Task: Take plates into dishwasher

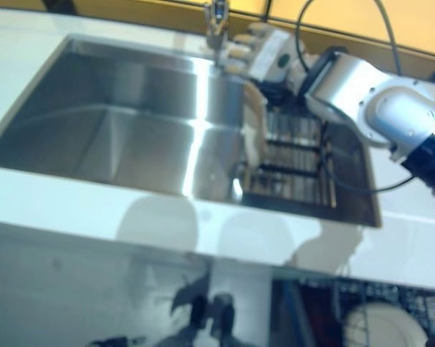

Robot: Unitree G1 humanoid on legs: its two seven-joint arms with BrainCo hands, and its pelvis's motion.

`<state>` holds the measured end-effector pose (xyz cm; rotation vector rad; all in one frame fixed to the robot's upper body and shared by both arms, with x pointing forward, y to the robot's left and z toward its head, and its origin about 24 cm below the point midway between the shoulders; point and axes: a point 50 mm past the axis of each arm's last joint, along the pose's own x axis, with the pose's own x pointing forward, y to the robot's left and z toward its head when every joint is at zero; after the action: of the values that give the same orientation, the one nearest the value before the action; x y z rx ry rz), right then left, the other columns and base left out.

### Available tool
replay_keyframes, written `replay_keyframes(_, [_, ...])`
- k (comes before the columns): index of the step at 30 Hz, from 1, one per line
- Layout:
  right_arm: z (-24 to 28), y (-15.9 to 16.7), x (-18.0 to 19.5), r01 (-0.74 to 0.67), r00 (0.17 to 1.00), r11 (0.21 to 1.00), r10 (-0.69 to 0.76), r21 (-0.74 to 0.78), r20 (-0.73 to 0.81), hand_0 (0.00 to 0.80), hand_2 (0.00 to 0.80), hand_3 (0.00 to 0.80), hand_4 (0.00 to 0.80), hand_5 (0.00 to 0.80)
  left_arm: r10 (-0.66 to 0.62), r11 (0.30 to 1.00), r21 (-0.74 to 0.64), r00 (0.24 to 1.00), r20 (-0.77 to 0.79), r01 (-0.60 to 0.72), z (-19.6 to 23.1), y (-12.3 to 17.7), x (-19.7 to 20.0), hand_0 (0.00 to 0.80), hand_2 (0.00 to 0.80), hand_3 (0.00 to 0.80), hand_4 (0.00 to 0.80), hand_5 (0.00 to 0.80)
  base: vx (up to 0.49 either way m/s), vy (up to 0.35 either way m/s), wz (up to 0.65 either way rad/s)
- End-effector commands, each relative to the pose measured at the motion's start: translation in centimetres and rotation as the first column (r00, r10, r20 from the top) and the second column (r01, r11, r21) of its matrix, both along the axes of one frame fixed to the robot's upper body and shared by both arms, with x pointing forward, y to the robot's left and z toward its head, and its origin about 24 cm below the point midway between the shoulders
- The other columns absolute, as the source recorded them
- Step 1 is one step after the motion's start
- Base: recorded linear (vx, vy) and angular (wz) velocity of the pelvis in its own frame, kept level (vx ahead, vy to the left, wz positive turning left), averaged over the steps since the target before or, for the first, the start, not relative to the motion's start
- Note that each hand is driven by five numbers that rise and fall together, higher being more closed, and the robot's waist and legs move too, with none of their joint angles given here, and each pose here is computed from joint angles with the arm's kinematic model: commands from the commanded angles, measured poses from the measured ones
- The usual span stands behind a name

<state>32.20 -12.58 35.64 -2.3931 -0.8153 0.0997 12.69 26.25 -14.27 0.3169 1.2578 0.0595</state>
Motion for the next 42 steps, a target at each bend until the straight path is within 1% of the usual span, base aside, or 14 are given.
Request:
replay_keyframes(1, [0.6, -0.1, -0.4, 0.000, 0.999, 1.000, 0.001, -0.018, 0.035, 0.000, 0.000, 0.000, 0.000, 0.000, 0.020, 1.000, 0.016, 0.999, -0.044, -0.020, -0.3, 0.6, -1.5, 0.000, 0.000, 0.000, 0.000, 0.000, 0.000, 0.000, 0.00])
replay_keyframes(17, [-0.8, 0.1, -0.3, -0.014, 1.000, 0.999, 0.013, -0.046, -0.008, 0.000, 0.000, 0.000, 0.000, 0.000, 0.031, 0.999, 0.014, 0.998, -0.045, -0.031, -0.4, 0.6, -1.6, 0.000, 0.000, 0.000, 0.000, 0.000, 0.000, 0.000, 0.00])
replay_keyframes(28, [-2.2, 1.3, -0.8, -0.052, 0.998, 0.991, 0.047, -0.123, -0.048, 0.000, 0.000, 0.000, 0.000, 0.000, 0.042, 0.999, 0.002, 0.998, -0.042, -0.042, -0.4, 0.4, -1.5, 0.000, 0.000, 0.000, 0.000, 0.000, 0.000, 0.000, 0.00])
replay_keyframes(36, [-3.5, 1.6, -0.5, -0.026, 0.998, 0.973, 0.010, -0.229, -0.070, 0.000, 0.000, 0.000, 0.000, 0.000, 0.051, 0.999, -0.006, 0.998, -0.043, -0.051, -0.6, 0.2, -1.7, 0.000, 0.000, 0.000, 0.000, 0.000, 0.000, 0.000, 0.00])
replay_keyframes(37, [-3.6, 1.5, -0.5, -0.022, 0.997, 0.970, 0.004, -0.243, -0.072, 0.066, 0.066, 0.066, 0.066, 0.066, 0.052, 0.999, -0.005, 0.998, -0.045, -0.052, -0.6, 0.3, -1.8, 0.000, 0.000, 0.000, 0.000, 0.000, 0.000, 0.000, 0.00])
replay_keyframes(38, [-3.6, 1.4, -0.4, -0.020, 0.997, 0.969, 0.002, -0.248, -0.071, 0.107, 0.107, 0.107, 0.107, 0.107, 0.052, 0.999, -0.005, 0.998, -0.046, -0.052, -0.6, 0.3, -1.8, 0.000, 0.000, 0.000, 0.000, 0.000, 0.000, 0.000, 0.00])
replay_keyframes(39, [-3.8, 1.3, -0.3, -0.010, 0.997, 0.964, -0.010, -0.264, -0.074, 0.345, 0.345, 0.345, 0.345, 0.345, 0.052, 0.999, -0.005, 0.998, -0.047, -0.053, -0.6, 0.3, -1.9, 0.000, 0.000, 0.000, 0.000, 0.000, 0.000, 0.000, 0.00])
replay_keyframes(40, [-3.9, 1.2, -0.2, -0.004, 0.997, 0.961, -0.017, -0.277, -0.074, 0.474, 0.474, 0.474, 0.474, 0.474, 0.053, 0.999, -0.005, 0.998, -0.046, -0.053, -0.6, 0.3, -1.8, 0.000, 0.000, 0.000, 0.000, 0.000, 0.000, 0.000, 0.00])
replay_keyframes(41, [-4.0, 1.1, -0.2, -0.002, 0.997, 0.960, -0.019, -0.281, -0.073, 0.521, 0.521, 0.521, 0.521, 0.521, 0.053, 0.999, -0.005, 0.998, -0.046, -0.053, -0.5, 0.3, -1.8, 0.000, 0.000, 0.000, 0.000, 0.000, 0.000, 0.000, 0.00])
replay_keyframes(42, [-4.1, 1.0, 0.0, 0.006, 0.997, 0.955, -0.028, -0.297, -0.070, 0.800, 0.800, 0.800, 0.800, 0.800, 0.053, 0.999, -0.005, 0.998, -0.046, -0.054, -0.6, 0.3, -1.9, 0.000, 0.000, 0.000, 0.000, 0.000, 0.000, 0.000, 0.00])
